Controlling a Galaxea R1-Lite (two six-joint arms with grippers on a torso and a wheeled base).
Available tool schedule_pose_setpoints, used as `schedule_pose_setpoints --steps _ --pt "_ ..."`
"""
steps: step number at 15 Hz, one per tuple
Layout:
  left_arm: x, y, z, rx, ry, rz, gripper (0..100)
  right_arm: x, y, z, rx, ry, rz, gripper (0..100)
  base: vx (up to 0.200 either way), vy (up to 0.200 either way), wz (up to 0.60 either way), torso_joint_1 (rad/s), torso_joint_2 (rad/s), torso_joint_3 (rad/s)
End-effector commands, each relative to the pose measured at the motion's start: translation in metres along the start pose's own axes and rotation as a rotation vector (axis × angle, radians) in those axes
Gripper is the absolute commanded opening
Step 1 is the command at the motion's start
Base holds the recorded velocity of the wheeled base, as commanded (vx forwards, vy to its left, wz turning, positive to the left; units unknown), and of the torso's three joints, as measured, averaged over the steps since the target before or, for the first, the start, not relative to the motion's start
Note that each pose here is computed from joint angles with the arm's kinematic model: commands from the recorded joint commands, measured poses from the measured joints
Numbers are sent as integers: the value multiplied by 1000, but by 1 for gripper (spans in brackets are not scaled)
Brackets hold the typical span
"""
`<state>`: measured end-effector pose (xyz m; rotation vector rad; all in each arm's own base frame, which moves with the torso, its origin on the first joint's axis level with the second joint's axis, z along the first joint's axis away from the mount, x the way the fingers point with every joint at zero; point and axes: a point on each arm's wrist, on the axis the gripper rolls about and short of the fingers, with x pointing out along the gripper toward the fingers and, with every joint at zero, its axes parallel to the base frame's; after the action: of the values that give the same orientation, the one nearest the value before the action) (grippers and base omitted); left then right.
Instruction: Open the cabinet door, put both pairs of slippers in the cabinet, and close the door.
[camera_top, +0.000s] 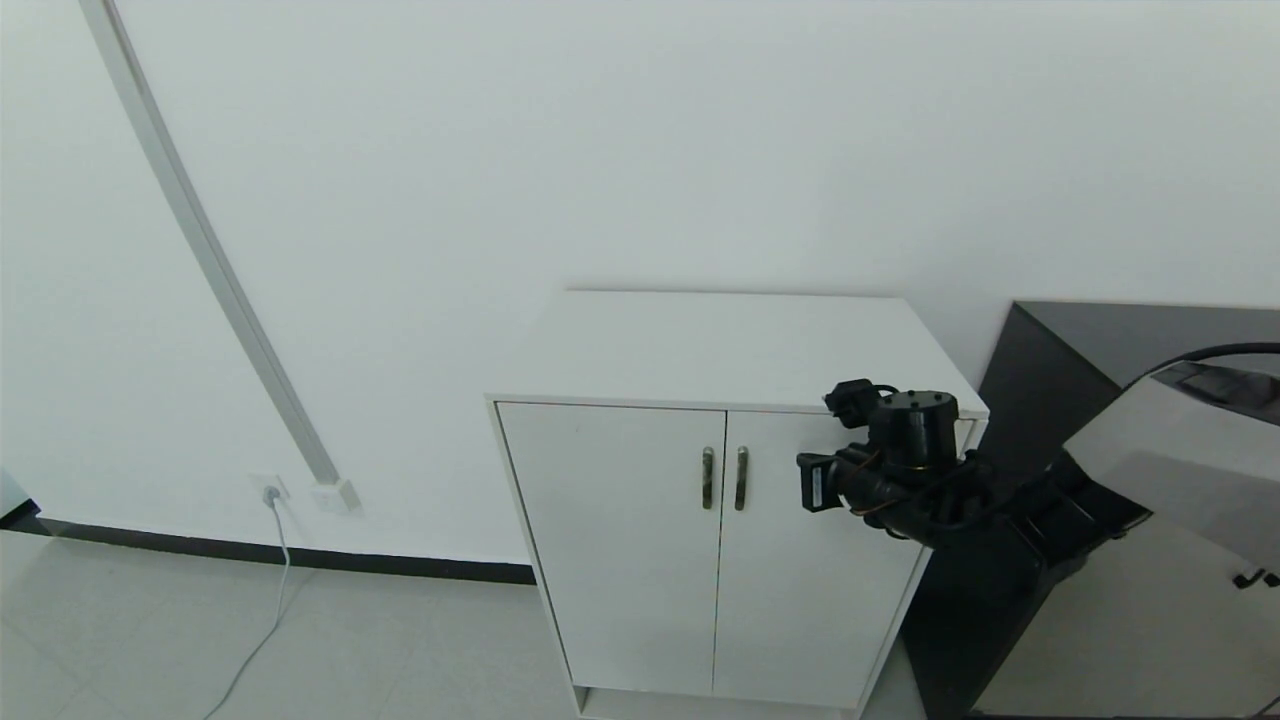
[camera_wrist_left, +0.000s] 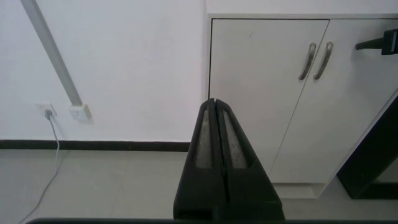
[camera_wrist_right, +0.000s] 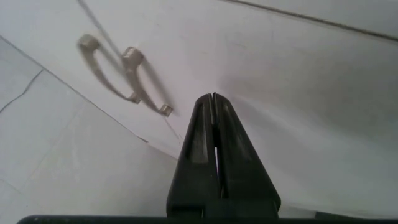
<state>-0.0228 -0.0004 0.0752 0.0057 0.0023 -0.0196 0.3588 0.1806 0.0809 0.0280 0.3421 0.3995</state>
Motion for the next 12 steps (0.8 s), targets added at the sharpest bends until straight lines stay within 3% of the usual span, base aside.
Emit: schedule_pose_setpoints --steps 1,6,7,9,12 --pt "0 0 0 0 1 0 0 -58 -1 25 2 -71 2 0 0 0 0 0 0 0" --pt "0 0 0 0 1 0 0 -173 -36 46 35 -204 -166 0 0 0 0 0 0 0" --pt "0 0 0 0 1 0 0 -202 -55 45 45 -229 -252 0 0 0 0 0 0 0" --pt "0 0 0 0 1 0 0 -242 -74 35 65 -243 -381 0 0 0 0 0 0 0" --pt "0 0 0 -1 1 0 0 -285 -69 5 65 -197 -426 0 0 0 0 0 0 0"
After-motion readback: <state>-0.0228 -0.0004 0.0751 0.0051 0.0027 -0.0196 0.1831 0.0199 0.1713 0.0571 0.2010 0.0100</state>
